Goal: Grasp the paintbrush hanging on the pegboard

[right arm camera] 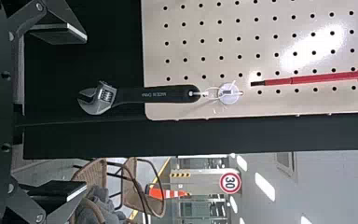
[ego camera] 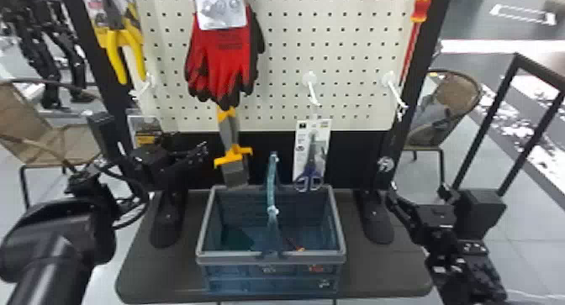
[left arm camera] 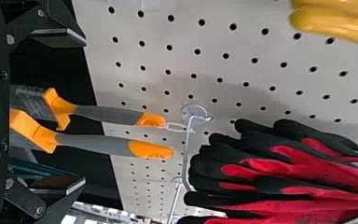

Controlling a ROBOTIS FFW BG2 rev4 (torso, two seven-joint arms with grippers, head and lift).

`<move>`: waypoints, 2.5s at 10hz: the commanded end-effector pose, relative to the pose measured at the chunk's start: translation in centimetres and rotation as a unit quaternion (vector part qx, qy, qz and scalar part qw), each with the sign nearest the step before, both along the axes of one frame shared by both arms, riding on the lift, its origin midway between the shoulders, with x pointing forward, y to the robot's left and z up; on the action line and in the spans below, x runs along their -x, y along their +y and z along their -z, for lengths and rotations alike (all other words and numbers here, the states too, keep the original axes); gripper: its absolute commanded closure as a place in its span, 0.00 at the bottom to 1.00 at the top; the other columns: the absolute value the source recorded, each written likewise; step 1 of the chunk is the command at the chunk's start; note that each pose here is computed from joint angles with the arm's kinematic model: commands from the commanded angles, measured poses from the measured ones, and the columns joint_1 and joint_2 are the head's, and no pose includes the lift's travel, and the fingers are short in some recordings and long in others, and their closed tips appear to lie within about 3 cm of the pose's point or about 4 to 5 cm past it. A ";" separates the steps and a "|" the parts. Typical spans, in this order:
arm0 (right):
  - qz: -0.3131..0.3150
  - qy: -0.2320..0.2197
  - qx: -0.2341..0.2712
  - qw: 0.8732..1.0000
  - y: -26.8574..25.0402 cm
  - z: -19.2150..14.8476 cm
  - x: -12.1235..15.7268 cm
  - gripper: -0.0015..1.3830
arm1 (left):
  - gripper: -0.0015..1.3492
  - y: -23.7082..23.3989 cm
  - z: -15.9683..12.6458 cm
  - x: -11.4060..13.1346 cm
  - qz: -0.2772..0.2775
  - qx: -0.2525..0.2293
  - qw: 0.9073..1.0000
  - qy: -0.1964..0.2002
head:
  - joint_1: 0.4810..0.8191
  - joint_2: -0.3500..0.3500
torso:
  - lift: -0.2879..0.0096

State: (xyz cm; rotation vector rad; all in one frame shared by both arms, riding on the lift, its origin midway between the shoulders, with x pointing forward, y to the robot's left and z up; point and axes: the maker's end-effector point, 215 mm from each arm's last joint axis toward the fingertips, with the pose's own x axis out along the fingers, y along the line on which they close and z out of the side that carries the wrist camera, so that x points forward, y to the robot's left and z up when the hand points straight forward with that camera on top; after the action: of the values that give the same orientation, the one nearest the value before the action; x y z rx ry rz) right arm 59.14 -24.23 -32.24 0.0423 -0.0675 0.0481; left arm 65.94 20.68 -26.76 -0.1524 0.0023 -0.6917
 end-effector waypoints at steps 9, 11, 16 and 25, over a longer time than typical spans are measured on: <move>-0.011 -0.001 0.001 1.000 0.9 -0.2 -0.5 0.13 | 0.18 -5.9 -0.6 -1.5 0.092 -0.046 0.994 0.037 | 0.20 0.50 | 0.63; -0.012 -0.002 0.003 1.000 0.9 -0.3 -0.6 0.13 | 0.18 -6.4 -0.2 -1.5 0.102 -0.054 0.992 0.047 | 0.20 0.50 | 0.63; -0.018 -0.004 0.005 1.000 1.1 -0.6 -1.0 0.13 | 0.19 -8.9 -0.2 -1.8 0.134 -0.067 0.988 0.045 | 0.20 0.50 | 0.63; -0.024 0.002 0.001 1.000 1.2 0.1 -0.9 0.13 | 0.88 -8.5 0.0 -1.9 0.137 -0.078 0.986 0.044 | 0.20 0.50 | 0.63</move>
State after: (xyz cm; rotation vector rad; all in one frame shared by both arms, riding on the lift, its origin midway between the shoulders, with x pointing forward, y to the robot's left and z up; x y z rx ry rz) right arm 60.07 -22.98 -32.36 0.0421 -0.0624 0.0958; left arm 67.83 12.10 -26.70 -0.0305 0.1656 -0.9569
